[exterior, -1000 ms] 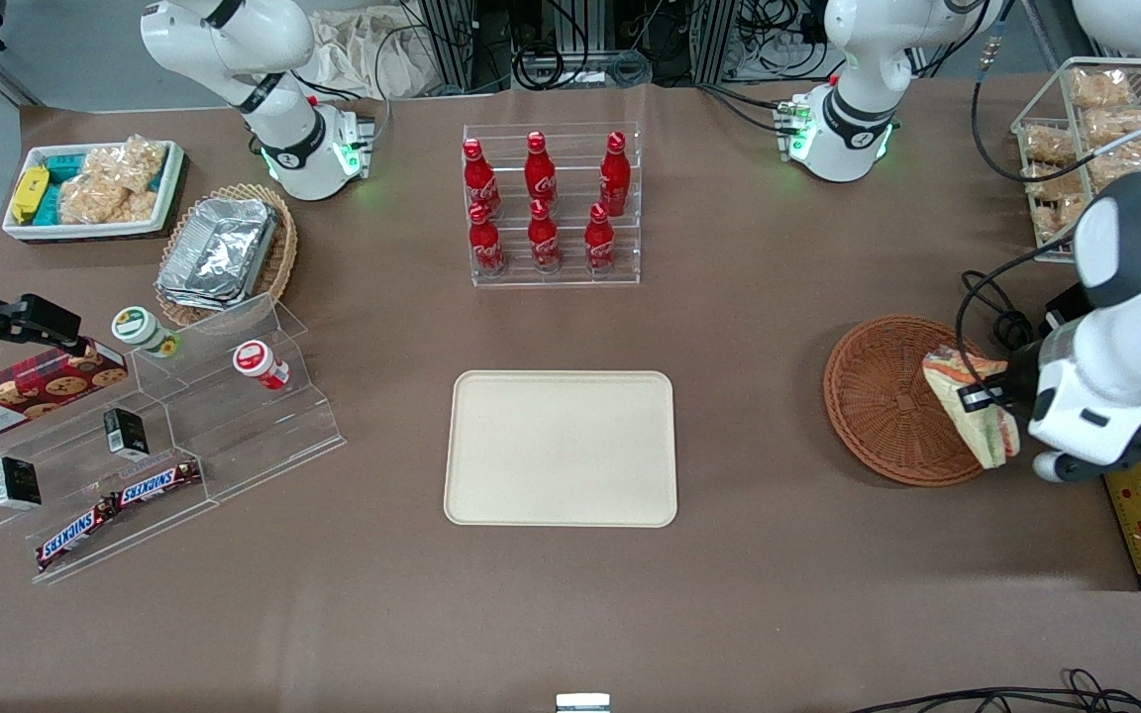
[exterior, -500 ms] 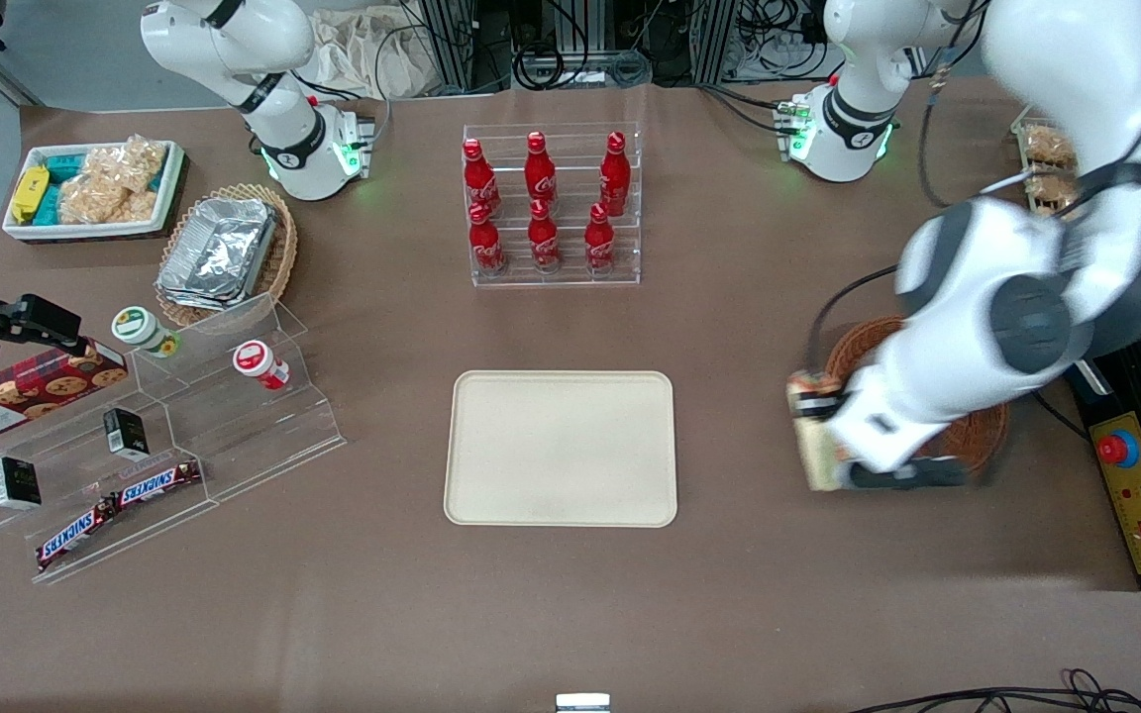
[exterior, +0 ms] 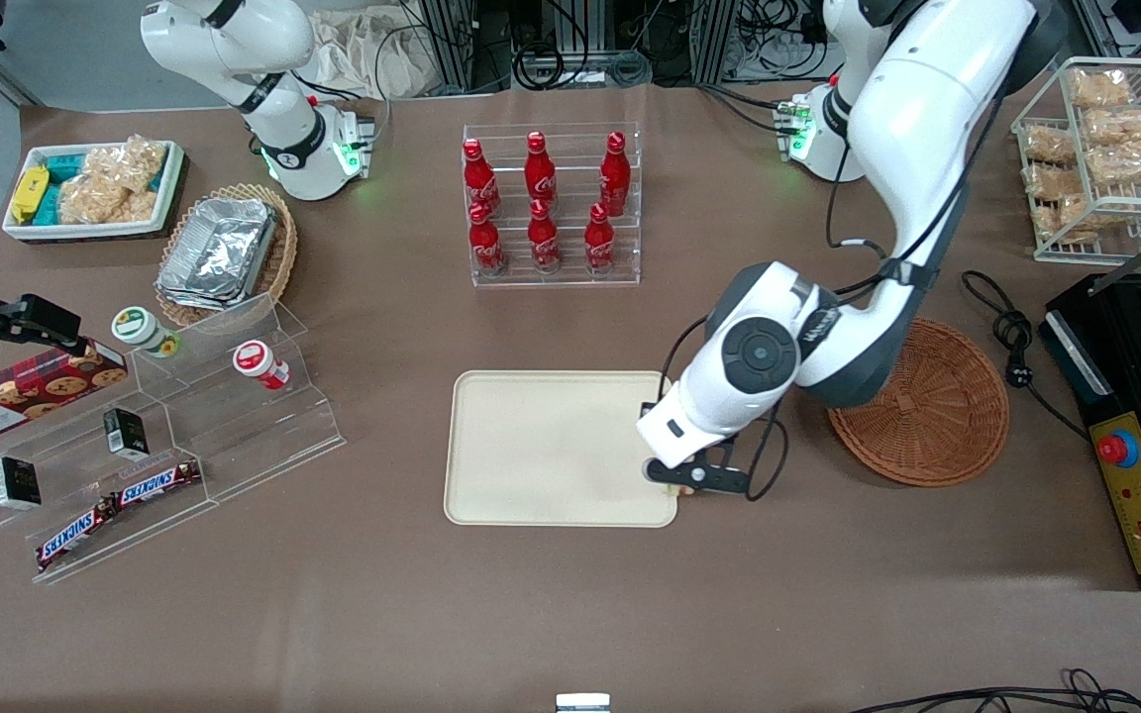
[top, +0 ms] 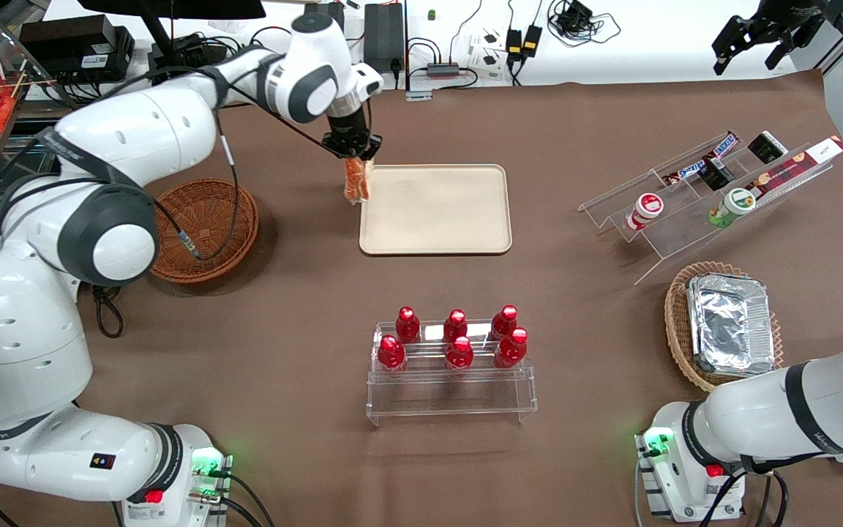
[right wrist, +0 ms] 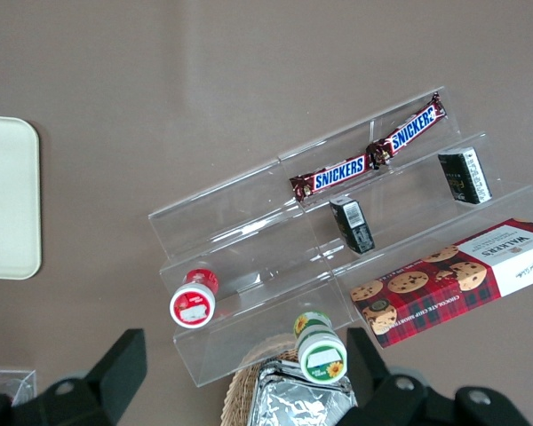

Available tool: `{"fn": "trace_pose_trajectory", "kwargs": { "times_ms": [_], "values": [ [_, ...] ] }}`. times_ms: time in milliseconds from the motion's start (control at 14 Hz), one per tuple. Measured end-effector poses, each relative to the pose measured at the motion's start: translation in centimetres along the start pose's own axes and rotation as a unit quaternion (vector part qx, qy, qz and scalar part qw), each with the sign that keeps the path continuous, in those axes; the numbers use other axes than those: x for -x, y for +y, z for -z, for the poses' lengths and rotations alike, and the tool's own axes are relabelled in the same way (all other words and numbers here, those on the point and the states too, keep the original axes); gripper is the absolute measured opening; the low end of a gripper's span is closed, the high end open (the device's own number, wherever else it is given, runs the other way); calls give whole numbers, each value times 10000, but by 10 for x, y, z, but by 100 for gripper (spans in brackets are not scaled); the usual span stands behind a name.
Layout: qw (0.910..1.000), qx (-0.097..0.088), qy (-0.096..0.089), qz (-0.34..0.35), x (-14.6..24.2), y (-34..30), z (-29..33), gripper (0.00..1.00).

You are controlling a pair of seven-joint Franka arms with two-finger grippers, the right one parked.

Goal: Place sandwich from basket to tray
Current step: 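Lower the sandwich onto the tray and open the left gripper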

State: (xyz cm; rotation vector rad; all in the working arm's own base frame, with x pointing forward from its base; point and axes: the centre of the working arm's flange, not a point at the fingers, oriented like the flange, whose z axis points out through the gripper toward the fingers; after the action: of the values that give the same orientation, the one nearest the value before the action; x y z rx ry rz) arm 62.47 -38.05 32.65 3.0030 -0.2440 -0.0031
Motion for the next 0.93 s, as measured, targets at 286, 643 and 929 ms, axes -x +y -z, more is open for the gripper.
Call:
{"fn": "trace_pose_trajectory", "kwargs": {
  "times_ms": [286, 643, 929],
  "values": [
    [9996, 83, 92, -243, 4, 22, -63, 15],
    [9997, 102, -62, 230, 6, 20, -97, 37],
    [9976, -71, -113, 686, 1, 17, -57, 76]
  ]
}}
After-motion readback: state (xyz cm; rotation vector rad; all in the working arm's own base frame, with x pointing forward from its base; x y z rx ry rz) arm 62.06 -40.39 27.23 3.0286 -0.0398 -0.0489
